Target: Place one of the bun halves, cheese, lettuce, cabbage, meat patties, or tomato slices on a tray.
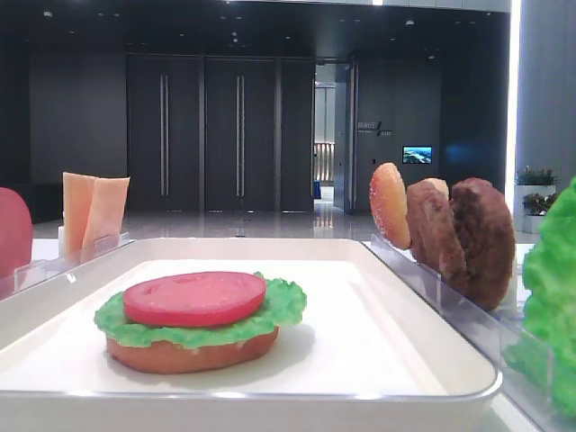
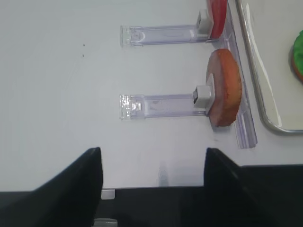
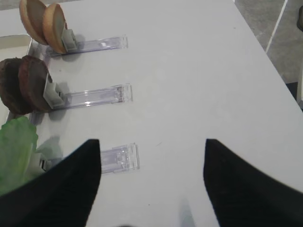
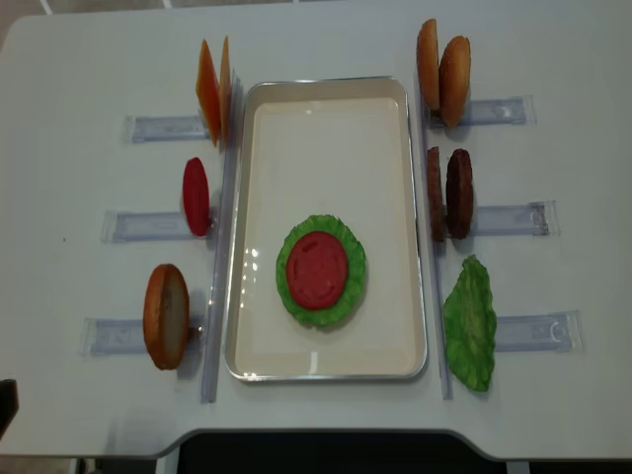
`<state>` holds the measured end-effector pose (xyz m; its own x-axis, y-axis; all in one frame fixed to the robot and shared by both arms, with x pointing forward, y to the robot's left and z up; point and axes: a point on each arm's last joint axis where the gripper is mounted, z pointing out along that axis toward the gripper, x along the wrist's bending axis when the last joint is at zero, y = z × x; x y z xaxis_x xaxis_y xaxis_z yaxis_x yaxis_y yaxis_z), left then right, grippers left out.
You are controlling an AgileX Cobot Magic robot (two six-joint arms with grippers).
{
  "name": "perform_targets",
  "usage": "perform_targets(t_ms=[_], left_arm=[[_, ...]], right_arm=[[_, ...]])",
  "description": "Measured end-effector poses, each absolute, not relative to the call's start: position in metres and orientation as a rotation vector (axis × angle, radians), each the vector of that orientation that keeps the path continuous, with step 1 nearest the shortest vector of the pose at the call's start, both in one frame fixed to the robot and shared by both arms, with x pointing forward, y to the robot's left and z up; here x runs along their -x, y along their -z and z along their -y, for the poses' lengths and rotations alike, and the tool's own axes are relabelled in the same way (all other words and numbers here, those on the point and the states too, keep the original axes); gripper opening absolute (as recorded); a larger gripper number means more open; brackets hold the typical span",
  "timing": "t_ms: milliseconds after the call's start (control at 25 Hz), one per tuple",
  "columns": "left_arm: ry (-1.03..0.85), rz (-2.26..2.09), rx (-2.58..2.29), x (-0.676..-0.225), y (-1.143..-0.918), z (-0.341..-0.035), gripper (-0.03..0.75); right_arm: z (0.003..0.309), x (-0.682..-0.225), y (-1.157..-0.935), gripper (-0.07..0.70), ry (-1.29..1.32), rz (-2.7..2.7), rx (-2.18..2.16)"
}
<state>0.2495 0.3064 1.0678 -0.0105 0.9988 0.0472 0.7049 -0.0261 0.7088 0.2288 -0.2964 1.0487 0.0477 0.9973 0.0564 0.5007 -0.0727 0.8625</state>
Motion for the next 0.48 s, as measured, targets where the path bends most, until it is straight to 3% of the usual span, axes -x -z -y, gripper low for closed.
perform_targets(t_ms=[240, 480], left_arm=[[-0.851, -1.694, -1.710, -0.237, -1.047, -0.306, 0.512], [-0.893, -1.597, -1.618, -0.233, -1.041, -0.303, 0.512]], right_arm=[[0.296, -0.229, -1.049, 0.445, -0.939, -1.528, -1.655], [0.296, -0.229, -1.049, 0.445, -0.939, -1.528, -1.655]])
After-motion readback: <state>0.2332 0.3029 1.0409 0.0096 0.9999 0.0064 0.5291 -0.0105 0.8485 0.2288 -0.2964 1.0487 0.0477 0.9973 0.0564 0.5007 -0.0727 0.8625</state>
